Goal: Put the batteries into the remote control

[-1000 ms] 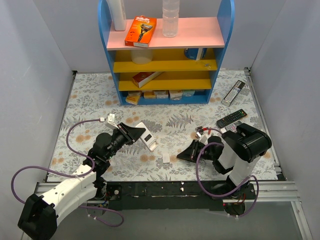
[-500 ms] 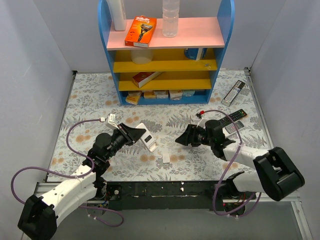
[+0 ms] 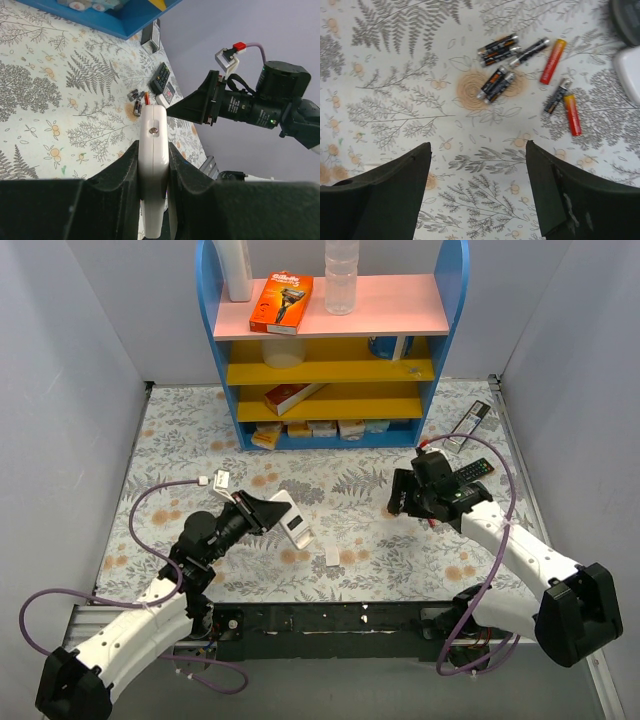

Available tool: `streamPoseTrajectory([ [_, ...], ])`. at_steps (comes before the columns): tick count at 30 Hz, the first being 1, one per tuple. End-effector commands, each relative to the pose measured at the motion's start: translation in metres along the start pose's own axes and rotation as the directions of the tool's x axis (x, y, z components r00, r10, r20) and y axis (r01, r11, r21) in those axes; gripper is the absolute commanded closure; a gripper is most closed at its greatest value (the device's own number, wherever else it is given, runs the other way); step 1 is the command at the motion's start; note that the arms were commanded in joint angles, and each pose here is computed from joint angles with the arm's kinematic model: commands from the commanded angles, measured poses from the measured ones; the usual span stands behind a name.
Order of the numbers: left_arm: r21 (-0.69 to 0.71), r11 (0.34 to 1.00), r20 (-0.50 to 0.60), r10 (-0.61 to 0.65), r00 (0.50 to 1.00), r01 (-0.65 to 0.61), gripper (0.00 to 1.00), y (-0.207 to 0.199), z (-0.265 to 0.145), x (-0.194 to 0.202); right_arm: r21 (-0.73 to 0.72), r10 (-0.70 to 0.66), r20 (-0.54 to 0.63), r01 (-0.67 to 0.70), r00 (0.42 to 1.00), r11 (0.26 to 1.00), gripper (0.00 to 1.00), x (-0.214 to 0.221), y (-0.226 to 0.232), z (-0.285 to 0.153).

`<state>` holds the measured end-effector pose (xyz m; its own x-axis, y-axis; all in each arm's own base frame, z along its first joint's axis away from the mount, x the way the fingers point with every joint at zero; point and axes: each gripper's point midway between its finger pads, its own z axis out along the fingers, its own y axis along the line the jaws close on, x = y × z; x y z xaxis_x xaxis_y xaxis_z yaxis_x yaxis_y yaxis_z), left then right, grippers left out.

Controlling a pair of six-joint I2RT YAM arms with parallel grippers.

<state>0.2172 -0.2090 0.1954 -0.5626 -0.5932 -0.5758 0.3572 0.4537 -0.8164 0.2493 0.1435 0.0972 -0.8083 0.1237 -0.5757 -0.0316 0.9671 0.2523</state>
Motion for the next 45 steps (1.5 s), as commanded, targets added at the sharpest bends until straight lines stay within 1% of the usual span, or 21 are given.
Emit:
streamPoseTrajectory([
  [1, 0.044, 0.998, -0.011, 0.034, 0.999, -0.034, 1.0, -0.003, -0.009, 0.005, 0.193, 0.072, -0.041, -0.063, 0.997, 0.979, 0.22, 0.003, -0.035, -0.011],
  [3, 0.056, 0.997, -0.017, 0.056, 0.998, -0.055, 1.0, -0.004, -0.012, 0.007, 0.218, 0.109, -0.041, -0.097, 0.993, 0.971, 0.26, 0.003, -0.04, -0.009],
  [4, 0.059, 0.997, -0.016, 0.059, 0.998, -0.058, 1.0, -0.005, -0.013, 0.007, 0.227, 0.122, -0.047, -0.109, 0.991, 0.968, 0.31, 0.004, -0.042, -0.008],
  [6, 0.067, 0.995, -0.017, 0.07, 0.997, -0.068, 1.0, -0.005, -0.016, 0.009, 0.234, 0.156, -0.065, -0.137, 0.986, 0.963, 0.37, 0.005, -0.046, -0.005],
  [7, 0.074, 0.994, -0.011, 0.078, 0.997, -0.077, 1.0, -0.004, -0.018, 0.01, 0.242, 0.168, -0.07, -0.147, 0.983, 0.959, 0.41, 0.006, -0.048, -0.003],
  [12, 0.065, 0.995, 0.023, 0.077, 0.997, -0.078, 1.0, 0.002, -0.021, 0.008, 0.281, 0.22, -0.07, -0.193, 0.973, 0.94, 0.52, 0.0, -0.062, 0.008],
  [13, 0.072, 0.994, 0.032, 0.082, 0.996, -0.084, 1.0, -0.002, -0.022, 0.005, 0.276, 0.232, -0.069, -0.205, 0.97, 0.939, 0.55, -0.002, -0.062, 0.01],
  [17, 0.081, 0.993, 0.02, 0.087, 0.996, -0.089, 1.0, -0.003, -0.02, 0.007, 0.306, 0.264, -0.076, -0.229, 0.962, 0.924, 0.6, -0.008, -0.072, 0.022],
  [22, 0.104, 0.992, -0.002, 0.071, 0.998, -0.07, 1.0, -0.006, -0.019, 0.011, 0.309, 0.267, -0.089, -0.229, 0.959, 0.923, 0.67, -0.013, -0.073, 0.032],
  [29, 0.086, 0.994, 0.013, 0.06, 0.998, -0.061, 1.0, -0.003, -0.02, 0.009, 0.309, 0.266, -0.133, -0.215, 0.955, 0.926, 0.68, -0.007, -0.076, 0.046],
  [45, 0.065, 0.996, 0.018, 0.058, 0.998, -0.059, 1.0, -0.002, -0.017, 0.006, 0.329, 0.251, -0.162, -0.187, 0.954, 0.925, 0.68, -0.004, -0.083, 0.058],
])
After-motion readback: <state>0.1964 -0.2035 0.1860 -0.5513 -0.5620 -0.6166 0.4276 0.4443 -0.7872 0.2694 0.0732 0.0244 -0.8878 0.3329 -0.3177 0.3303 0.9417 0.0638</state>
